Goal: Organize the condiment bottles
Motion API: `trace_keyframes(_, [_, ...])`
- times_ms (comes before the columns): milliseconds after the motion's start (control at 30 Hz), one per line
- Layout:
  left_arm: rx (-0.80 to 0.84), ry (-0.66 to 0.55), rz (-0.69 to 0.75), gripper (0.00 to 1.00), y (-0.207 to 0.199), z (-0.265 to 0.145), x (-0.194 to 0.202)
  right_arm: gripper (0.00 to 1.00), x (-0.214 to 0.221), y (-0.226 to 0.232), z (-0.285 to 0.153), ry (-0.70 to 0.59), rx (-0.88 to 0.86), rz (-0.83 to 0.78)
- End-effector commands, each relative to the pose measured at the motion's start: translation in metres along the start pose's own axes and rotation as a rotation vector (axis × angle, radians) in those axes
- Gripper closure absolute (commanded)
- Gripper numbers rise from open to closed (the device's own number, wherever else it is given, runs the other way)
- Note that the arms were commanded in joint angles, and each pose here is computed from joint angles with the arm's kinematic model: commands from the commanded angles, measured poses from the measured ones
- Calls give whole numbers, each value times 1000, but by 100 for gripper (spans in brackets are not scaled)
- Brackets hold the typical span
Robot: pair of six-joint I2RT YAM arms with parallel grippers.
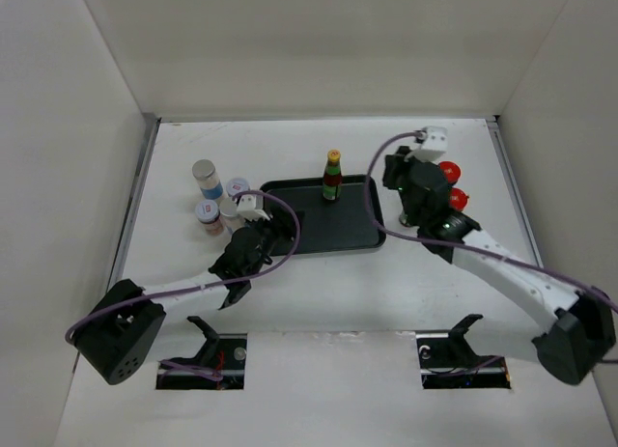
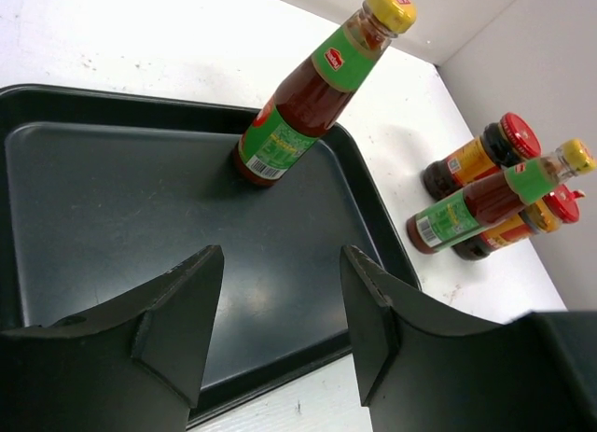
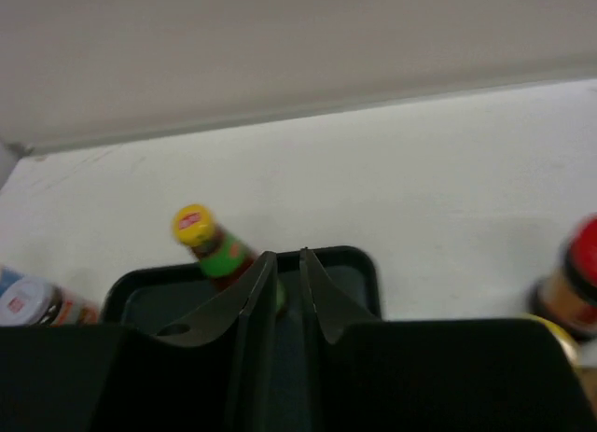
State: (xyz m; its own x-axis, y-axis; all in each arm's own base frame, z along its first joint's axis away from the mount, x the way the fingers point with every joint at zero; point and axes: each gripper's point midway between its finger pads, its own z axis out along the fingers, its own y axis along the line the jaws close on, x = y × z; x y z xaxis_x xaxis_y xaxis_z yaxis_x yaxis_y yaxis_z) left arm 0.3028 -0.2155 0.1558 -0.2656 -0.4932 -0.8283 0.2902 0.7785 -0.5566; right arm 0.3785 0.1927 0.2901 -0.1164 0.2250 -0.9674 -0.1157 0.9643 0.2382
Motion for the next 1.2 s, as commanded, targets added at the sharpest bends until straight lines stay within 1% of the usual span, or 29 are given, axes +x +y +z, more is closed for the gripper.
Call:
trace_keyframes(0, [38, -33, -36, 49, -7, 1, -8, 77, -13, -82, -26, -82, 279, 36])
trace_keyframes(33, [38, -24, -40, 49, -7, 2, -5, 72, -10, -101, -33, -70, 336, 22])
trace_keyframes(67, [45, -16, -46, 49, -9, 2, -3, 63, -8, -117, -38, -55, 385, 7])
trace_keyframes(133, [55, -6, -49, 48, -11, 3, -1, 36, -3, -135, -44, -27, 434, -10])
trace_keyframes(200, [55, -4, -50, 48, -11, 5, 1, 24, 4, -139, -43, 5, 445, -30])
trace_keyframes(267, [51, -3, -54, 48, -9, 5, 1, 19, 9, -140, -34, 41, 440, -54])
trace_keyframes(367, [63, -15, -61, 47, -12, 2, -4, 21, 18, -134, -17, 95, 402, -96])
trace_keyframes(633, [56, -25, -69, 47, -8, 1, -8, 29, 39, -135, -5, 147, 395, -47])
trace_keyframes(700, [49, -21, -67, 47, -5, 2, -6, 35, 42, -136, -5, 154, 398, -42])
trace_keyframes(833, [58, -12, -74, 47, -8, 2, -4, 55, 45, -135, -2, 154, 397, -41])
trace_keyframes(900, [57, -8, -71, 47, -8, 4, -2, 66, 34, -136, -3, 126, 402, -33])
trace_keyframes(967, [50, -6, -72, 47, -5, 5, -1, 72, 8, -128, -6, 51, 373, -4])
trace_keyframes(1067, [58, -20, -76, 47, -7, 2, -6, 74, -37, -114, -12, -75, 312, 18])
trace_keyframes(1167, [53, -13, -75, 47, -5, 3, -4, 74, -59, -98, -9, -109, 275, 19])
